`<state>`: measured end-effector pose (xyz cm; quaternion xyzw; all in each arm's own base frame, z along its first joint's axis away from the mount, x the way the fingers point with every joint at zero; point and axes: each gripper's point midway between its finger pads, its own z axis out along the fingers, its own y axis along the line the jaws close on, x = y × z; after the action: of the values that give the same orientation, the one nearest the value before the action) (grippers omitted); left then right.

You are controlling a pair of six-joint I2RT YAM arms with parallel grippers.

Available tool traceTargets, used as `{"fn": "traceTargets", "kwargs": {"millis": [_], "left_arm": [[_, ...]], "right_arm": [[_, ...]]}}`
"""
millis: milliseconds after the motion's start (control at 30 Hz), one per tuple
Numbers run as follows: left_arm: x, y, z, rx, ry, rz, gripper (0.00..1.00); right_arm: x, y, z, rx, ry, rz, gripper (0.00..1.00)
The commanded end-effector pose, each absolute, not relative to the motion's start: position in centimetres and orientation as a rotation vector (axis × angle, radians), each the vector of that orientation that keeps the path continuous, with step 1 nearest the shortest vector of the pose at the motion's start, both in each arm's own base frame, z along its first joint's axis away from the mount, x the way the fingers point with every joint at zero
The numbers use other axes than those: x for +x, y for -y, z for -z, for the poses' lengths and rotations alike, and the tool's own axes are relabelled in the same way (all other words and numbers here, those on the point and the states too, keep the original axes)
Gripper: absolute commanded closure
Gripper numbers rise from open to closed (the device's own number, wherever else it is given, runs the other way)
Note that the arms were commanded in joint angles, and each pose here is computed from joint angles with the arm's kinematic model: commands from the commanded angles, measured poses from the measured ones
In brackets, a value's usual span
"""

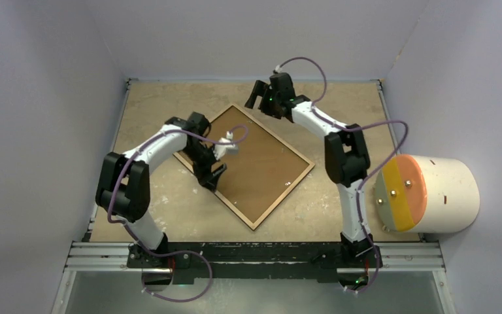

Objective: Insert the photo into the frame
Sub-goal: Adjust the photo frame at the center of the board.

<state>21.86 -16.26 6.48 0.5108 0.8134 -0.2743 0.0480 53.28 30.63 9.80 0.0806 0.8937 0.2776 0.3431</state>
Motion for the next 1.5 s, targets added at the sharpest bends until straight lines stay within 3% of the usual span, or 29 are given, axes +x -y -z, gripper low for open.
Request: {"fn": "traceTargets", "kwargs": {"millis": [0, 133, 267, 467, 700, 967, 1300, 1467], "left_arm": [[29.5, 12.5, -12.0, 1.406, -2.349, 0.619, 0.21], [37.5, 7.2, -12.9, 1.137, -2.385, 0.417, 0.23], [44.2, 1.7, -11.0, 0.873, -2.466, 0.311, 0.30], [46.9, 0.2, -5.4, 0.714, -2.559, 0.452, 0.41], [44.4, 2.2, -2.1, 0.741, -2.578, 0.640, 0.51], [38.0, 2.4, 0.1, 0.879, -2.643, 0.692, 0.59], [26.4, 4.7, 0.9, 1.269, -2.640, 0.826, 0.62], [25.2, 3.9, 1.2, 1.295, -2.661, 0.791, 0.63]], "right_arm": [[52.1, -24.6, -18.6, 0.359, -2.153, -0.599, 0.01], [46.1, -21.8, -17.1, 0.440, -2.230, -0.569, 0.01], [38.5, -19.8, -13.6, 0.502, -2.344, -0.599, 0.01], [30.2, -18.5, -10.1, 0.558, -2.450, -0.706, 0.01], [27.1, -19.2, -7.4, 0.597, -2.510, -0.839, 0.01], [30.0, -19.1, -4.5, 0.600, -2.545, -0.802, 0.01], [33.9, -17.2, -6.3, 0.559, -2.507, -0.713, 0.01], [34.3, -15.6, -9.5, 0.530, -2.470, -0.632, 0.01]]}}
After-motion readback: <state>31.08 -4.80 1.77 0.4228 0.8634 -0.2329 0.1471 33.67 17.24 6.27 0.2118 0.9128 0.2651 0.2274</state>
